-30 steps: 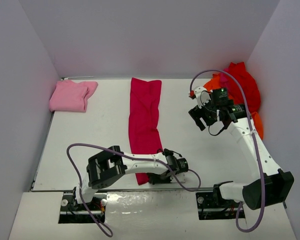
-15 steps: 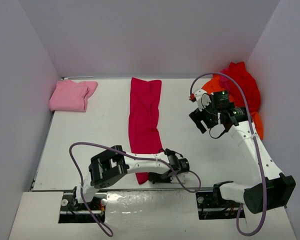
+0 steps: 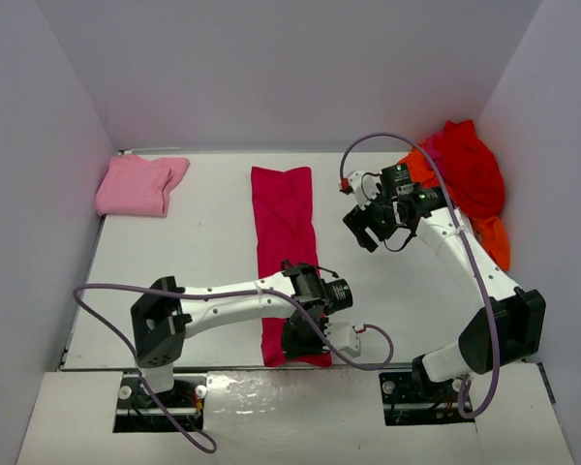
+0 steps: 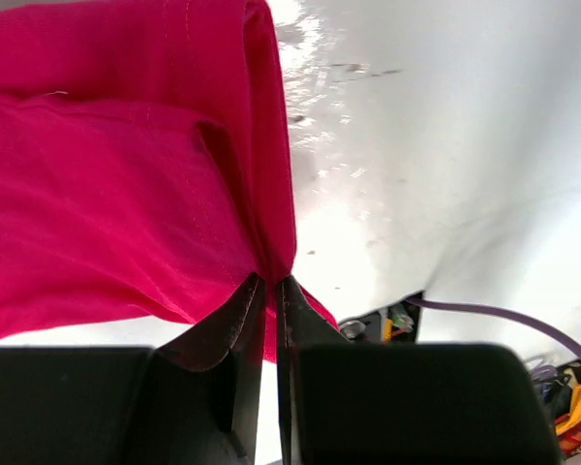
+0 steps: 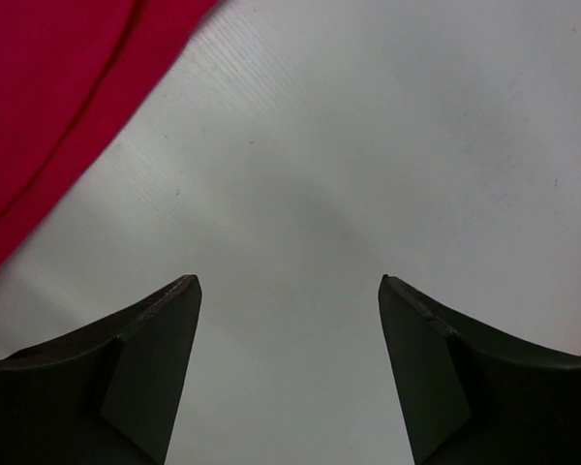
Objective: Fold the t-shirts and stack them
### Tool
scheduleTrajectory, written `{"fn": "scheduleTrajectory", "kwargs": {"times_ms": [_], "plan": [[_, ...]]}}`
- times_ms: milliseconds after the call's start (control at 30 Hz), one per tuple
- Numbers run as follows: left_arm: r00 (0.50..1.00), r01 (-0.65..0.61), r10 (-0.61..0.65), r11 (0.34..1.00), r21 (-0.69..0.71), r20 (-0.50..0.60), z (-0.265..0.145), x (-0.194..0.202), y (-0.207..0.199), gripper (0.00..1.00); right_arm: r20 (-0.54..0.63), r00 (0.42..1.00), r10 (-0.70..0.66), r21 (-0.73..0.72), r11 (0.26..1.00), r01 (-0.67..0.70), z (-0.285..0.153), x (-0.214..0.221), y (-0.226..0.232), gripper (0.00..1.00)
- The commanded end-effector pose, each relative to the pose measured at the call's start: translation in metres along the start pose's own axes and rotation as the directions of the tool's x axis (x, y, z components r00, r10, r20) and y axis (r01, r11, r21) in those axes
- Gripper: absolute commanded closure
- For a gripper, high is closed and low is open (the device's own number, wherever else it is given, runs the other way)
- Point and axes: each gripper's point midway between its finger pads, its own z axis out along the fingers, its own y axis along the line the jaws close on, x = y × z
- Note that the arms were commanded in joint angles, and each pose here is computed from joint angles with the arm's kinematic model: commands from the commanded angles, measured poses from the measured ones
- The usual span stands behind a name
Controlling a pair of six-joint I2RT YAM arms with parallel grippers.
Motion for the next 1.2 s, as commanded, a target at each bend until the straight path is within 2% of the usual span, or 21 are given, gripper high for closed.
{"fn": "scheduleTrajectory", "kwargs": {"times_ms": [0, 67, 200, 267, 433, 733, 900, 1167], "plan": [[0.991, -0.083, 0.069, 0.989, 0.126, 0.111, -0.042, -0.003, -0.037, 1.0, 0.017, 1.0, 0.01, 0.019, 1.0, -0.01, 0.0, -0.013, -0.005, 0.29], [0.989, -0.109, 0.094, 0.986, 0.129, 0.114, -0.052, 0.001, -0.041, 1.0, 0.006, 1.0, 0.012, 0.012, 1.0, -0.012, 0.002, -0.01, -0.004, 0.29], [0.982, -0.111, 0.112, 0.994, -0.018, 0.15, -0.077, -0.001, -0.008, 1.0, 0.002, 1.0, 0.014, 0.011, 1.0, -0.014, 0.004, -0.009, -0.003, 0.29], [0.983, -0.03, 0.05, 0.993, -0.113, 0.175, -0.094, 0.006, 0.034, 1.0, 0.005, 1.0, 0.018, 0.003, 1.0, -0.018, 0.004, -0.009, -0.002, 0.29], [0.982, 0.045, 0.004, 0.966, -0.254, 0.19, -0.121, 0.015, 0.101, 1.0, 0.016, 1.0, 0.015, 0.012, 1.0, -0.015, -0.001, -0.009, -0.002, 0.29], [0.982, 0.047, 0.017, 0.941, -0.334, 0.187, -0.132, 0.017, 0.173, 1.0, 0.032, 0.999, 0.016, 0.022, 1.0, -0.017, -0.008, -0.008, 0.0, 0.3], [0.98, 0.052, 0.009, 0.951, -0.306, 0.196, -0.132, 0.015, 0.198, 1.0, 0.031, 0.999, 0.018, 0.028, 0.999, -0.019, -0.008, -0.01, -0.003, 0.3], [0.978, 0.088, -0.014, 0.934, -0.346, 0.21, -0.138, 0.024, 0.245, 1.0, 0.014, 1.0, 0.018, 0.029, 0.999, -0.019, -0.003, -0.005, -0.003, 0.3]]}}
